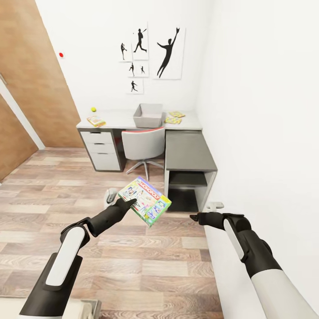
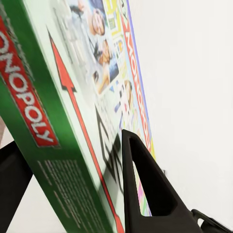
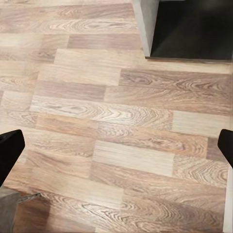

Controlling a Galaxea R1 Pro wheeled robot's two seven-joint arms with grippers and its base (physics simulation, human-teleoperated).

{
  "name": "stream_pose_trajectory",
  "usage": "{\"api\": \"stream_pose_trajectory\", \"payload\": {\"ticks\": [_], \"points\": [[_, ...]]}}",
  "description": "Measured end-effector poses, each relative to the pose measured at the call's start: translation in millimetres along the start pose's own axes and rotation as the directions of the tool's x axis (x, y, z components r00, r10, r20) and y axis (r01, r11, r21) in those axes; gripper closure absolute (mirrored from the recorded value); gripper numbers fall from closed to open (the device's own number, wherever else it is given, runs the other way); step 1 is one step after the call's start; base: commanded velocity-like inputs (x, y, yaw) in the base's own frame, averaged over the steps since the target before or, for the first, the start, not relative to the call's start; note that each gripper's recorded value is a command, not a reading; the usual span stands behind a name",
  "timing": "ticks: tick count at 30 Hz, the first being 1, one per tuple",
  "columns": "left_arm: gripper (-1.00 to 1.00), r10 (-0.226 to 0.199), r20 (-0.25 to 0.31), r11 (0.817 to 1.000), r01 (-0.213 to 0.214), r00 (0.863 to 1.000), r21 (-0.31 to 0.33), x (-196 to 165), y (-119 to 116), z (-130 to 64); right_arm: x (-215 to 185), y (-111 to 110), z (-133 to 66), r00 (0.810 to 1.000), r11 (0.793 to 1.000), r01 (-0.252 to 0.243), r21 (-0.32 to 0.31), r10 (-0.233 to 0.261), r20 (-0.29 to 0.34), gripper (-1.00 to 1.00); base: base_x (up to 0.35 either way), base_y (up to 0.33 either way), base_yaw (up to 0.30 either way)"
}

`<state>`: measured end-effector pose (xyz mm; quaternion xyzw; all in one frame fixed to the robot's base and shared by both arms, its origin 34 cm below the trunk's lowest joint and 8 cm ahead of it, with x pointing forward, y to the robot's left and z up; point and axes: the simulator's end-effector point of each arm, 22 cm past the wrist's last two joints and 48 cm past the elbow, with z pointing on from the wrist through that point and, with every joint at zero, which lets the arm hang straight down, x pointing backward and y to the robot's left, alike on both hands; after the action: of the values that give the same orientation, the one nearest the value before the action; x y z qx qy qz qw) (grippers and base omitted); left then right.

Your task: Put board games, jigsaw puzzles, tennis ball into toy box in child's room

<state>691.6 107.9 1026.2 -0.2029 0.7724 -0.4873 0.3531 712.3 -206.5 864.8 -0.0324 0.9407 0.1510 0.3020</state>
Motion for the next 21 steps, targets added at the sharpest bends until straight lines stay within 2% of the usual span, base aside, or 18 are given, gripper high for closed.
{"api": "stream_pose_trajectory", "payload": {"ticks": [15,21], "points": [[1.00,0.001,0.003,1.000,-0.001,1.000,0.008,-0.9,-2.7,-0.9,1.7,1.5,0.9,1.000,1.000,0.002,-0.002,-0.002,-0.003,-1.00,0.029,-0.022,0.000],[1.00,0.001,0.003,1.000,-0.001,1.000,0.026,-1.0,-6.9,-1.7,1.8,2.6,0.6,1.000,1.000,0.002,-0.004,-0.002,-0.003,-1.00,0.179,-0.002,0.000]]}}
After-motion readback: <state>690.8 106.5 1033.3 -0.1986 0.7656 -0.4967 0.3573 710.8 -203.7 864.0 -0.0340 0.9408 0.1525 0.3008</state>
